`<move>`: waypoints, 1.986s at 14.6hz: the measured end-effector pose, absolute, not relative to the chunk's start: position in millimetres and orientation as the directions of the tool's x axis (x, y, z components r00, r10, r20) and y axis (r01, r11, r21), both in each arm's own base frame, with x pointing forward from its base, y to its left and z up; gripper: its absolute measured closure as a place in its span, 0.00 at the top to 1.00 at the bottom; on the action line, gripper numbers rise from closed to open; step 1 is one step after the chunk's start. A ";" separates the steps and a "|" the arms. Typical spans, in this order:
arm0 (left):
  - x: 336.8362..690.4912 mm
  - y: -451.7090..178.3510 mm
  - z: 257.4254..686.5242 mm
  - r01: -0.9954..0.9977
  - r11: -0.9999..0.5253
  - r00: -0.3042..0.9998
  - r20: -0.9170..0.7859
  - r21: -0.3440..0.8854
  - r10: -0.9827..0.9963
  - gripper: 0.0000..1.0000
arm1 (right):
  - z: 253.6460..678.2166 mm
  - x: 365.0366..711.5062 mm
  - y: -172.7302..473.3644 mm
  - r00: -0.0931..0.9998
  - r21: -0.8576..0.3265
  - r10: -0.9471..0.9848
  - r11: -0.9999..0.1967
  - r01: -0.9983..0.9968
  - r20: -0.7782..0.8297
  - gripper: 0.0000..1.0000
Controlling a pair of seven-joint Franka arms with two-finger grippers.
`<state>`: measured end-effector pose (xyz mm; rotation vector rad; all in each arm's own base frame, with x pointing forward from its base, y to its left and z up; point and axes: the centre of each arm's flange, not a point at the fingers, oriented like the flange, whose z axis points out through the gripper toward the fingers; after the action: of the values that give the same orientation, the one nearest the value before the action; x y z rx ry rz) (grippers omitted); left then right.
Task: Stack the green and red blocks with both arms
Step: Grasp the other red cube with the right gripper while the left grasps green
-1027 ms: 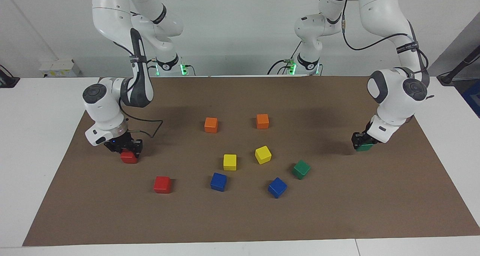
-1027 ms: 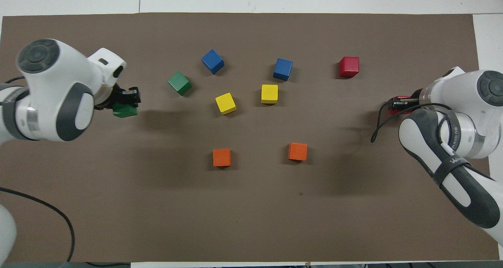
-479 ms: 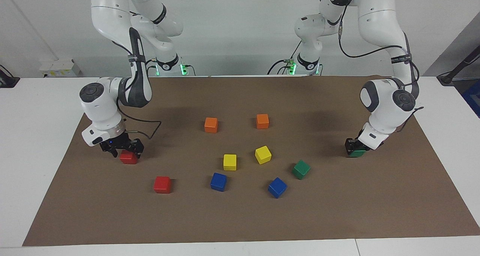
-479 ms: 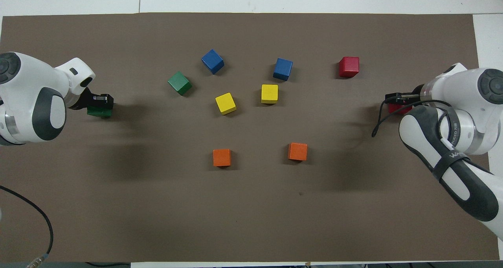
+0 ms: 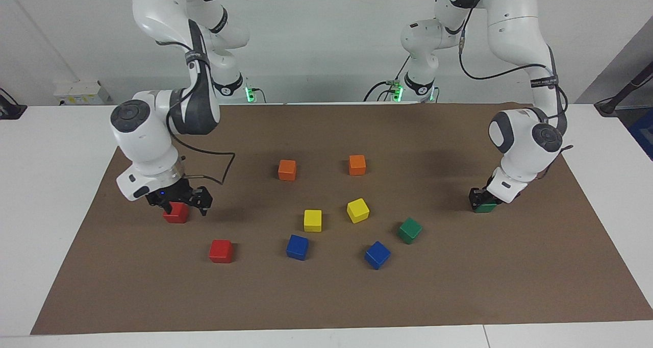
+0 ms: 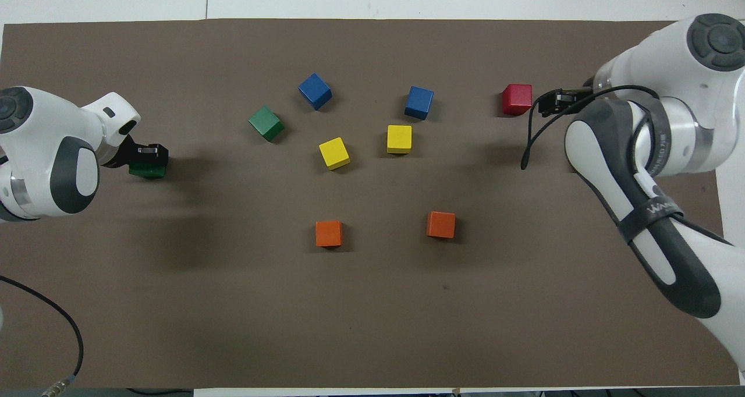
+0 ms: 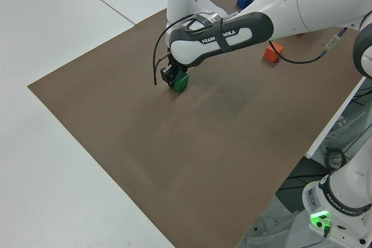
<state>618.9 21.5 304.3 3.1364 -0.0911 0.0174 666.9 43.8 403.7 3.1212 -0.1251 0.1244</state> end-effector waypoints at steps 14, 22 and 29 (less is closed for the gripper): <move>679.8 -204.0 369.1 0.391 -0.919 0.918 0.052 0.045 0.393 1.00 | 327.1 742.1 84.4 0.988 0.027 -0.143 -0.989 -0.145 0.060 1.00; 685.4 -215.9 351.1 0.497 -0.865 0.859 0.105 0.066 0.502 1.00 | 307.1 744.1 78.2 0.984 0.017 -0.148 -0.988 -0.151 0.100 1.00; 673.3 -223.6 312.3 0.513 -0.855 0.848 0.112 0.079 0.519 1.00 | 280.7 733.8 79.5 0.986 0.020 -0.144 -0.989 -0.146 0.079 1.00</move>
<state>673.3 -223.6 312.3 2.9755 0.8313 0.1998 733.8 79.5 280.7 3.1052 -0.2272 0.1205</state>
